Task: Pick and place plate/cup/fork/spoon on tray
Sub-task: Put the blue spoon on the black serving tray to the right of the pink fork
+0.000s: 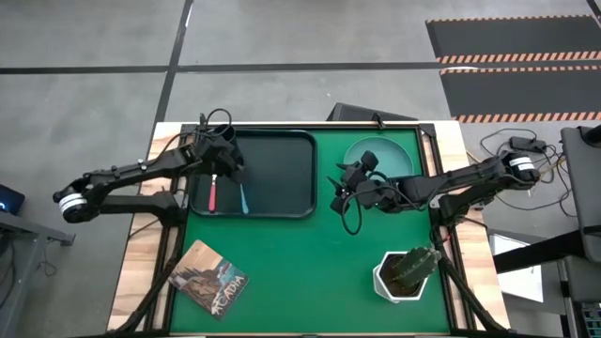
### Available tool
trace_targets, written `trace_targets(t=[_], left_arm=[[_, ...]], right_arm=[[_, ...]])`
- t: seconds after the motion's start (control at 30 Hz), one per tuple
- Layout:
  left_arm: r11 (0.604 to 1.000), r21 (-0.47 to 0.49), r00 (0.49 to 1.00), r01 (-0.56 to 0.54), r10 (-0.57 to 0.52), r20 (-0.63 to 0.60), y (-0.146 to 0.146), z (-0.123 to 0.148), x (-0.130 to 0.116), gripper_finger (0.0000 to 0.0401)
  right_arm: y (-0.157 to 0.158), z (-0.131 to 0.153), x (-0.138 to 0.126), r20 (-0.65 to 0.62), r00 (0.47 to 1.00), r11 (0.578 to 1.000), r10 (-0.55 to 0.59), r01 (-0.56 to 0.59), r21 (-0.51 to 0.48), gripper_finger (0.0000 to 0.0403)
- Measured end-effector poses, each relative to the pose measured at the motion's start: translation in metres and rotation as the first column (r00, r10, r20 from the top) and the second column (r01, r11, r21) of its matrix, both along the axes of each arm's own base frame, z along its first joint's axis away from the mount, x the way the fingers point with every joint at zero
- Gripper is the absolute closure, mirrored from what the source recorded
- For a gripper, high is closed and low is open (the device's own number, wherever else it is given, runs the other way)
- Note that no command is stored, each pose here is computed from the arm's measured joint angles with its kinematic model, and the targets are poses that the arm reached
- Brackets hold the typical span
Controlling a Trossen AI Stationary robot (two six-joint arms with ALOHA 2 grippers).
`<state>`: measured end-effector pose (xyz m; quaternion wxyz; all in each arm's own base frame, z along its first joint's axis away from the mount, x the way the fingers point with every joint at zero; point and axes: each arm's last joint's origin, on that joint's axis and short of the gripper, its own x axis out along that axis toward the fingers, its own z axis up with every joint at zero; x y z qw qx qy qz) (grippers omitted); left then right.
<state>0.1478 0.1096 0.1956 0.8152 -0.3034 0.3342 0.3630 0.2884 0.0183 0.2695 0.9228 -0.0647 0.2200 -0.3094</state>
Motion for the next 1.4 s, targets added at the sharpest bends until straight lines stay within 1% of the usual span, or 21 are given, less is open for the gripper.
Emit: trace_targets(t=[0.17,0.37,0.5,0.67,0.8,1.0,1.1,1.17,1.4], left_arm=[[1.0,0.01,1.0,0.009,-0.008,-0.017,0.001,-0.001,-0.001,0.0396],[1.0,-0.001,0.997,-0.007,0.007,-0.074,0.003,-0.011,-0.002,0.0364],[1.0,-0.021,0.994,-0.016,0.014,-0.11,0.005,-0.018,0.0,0.0349],[0.999,-0.016,0.987,-0.037,0.034,-0.155,0.009,-0.024,0.002,0.0343],[0.999,-0.014,0.986,-0.039,0.036,-0.165,0.01,-0.025,0.003,0.0342],[0.999,-0.014,0.988,-0.05,0.048,-0.144,0.009,-0.022,0.003,0.0342],[0.994,-0.058,0.993,-0.095,0.091,-0.069,0.008,-0.017,0.006,0.0343],[0.991,-0.092,0.995,-0.096,0.093,-0.045,0.003,-0.016,0.01,0.0347],[0.986,-0.167,1.0,-0.012,0.01,-0.013,-0.031,-0.019,0.03,0.0384]], right_arm=[[0.0,0.0,0.0,-0.002,1.0,1.0,0.001,-0.001,-0.002,0.0206],[0.0,0.0,0.0,-0.007,1.0,1.0,0.004,-0.004,-0.007,0.0207],[0.0,0.0,-0.001,-0.014,1.0,1.0,0.003,-0.003,-0.008,0.0206],[0.0,-0.001,-0.001,-0.022,1.0,1.0,0.003,-0.003,-0.008,0.0206],[0.0,-0.001,-0.001,-0.023,1.0,1.0,0.003,-0.003,-0.008,0.0206],[0.0,-0.001,-0.001,-0.025,1.0,1.0,0.003,-0.003,-0.008,0.0207],[0.0,-0.001,-0.001,-0.026,1.0,1.0,0.003,-0.003,-0.008,0.0207],[0.0,-0.001,-0.001,-0.027,1.0,1.0,0.003,-0.004,-0.009,0.0207],[0.0,-0.003,-0.002,-0.044,0.999,1.0,0.003,-0.004,-0.012,0.0207]])
